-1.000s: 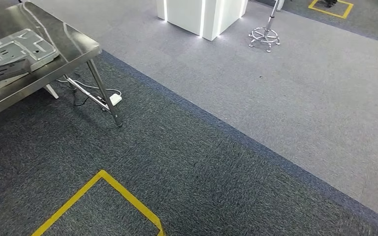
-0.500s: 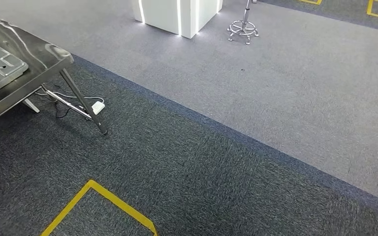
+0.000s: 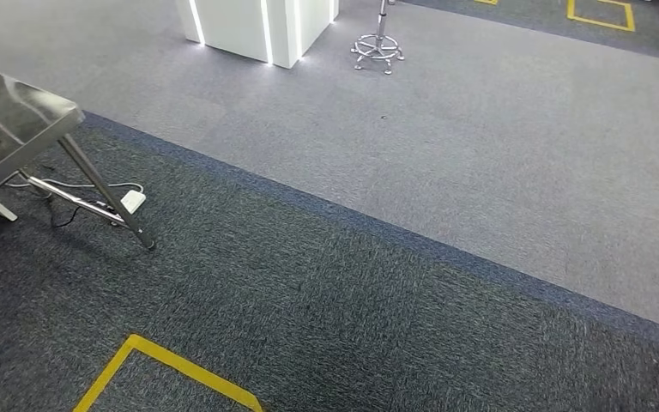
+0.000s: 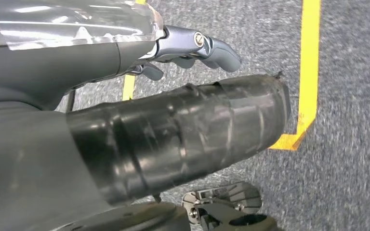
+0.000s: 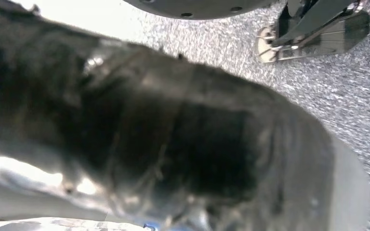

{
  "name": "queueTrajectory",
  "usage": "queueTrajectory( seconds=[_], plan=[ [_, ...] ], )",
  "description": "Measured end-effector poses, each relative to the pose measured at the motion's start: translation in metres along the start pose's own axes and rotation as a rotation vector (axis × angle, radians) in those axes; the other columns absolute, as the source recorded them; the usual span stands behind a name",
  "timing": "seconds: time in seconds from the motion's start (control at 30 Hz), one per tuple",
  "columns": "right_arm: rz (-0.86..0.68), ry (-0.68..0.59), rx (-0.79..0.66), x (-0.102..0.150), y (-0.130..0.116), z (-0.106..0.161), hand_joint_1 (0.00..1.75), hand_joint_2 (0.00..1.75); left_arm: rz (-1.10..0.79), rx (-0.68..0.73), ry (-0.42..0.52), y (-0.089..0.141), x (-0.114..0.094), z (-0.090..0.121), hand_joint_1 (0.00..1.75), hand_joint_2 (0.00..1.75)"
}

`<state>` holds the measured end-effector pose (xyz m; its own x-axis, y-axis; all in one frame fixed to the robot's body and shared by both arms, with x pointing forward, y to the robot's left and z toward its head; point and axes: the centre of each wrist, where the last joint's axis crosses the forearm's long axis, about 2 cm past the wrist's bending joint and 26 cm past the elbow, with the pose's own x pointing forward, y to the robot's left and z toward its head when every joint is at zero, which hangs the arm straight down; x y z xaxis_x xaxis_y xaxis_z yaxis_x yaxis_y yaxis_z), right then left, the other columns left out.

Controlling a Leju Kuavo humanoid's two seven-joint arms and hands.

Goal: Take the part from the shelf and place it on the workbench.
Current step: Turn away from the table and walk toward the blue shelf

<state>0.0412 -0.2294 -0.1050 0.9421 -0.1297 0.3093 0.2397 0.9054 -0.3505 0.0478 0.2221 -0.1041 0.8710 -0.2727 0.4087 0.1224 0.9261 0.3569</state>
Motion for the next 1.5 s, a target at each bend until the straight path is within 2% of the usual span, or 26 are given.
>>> queueTrajectory(
  seconds=[1.5],
  plan=[
    [0.017,0.003,0.02,-0.0018,0.0018,0.0013,0.0,0.0,0.009,0.003,0.001,0.0,0.0022,-0.0007,0.0,0.0]
  ],
)
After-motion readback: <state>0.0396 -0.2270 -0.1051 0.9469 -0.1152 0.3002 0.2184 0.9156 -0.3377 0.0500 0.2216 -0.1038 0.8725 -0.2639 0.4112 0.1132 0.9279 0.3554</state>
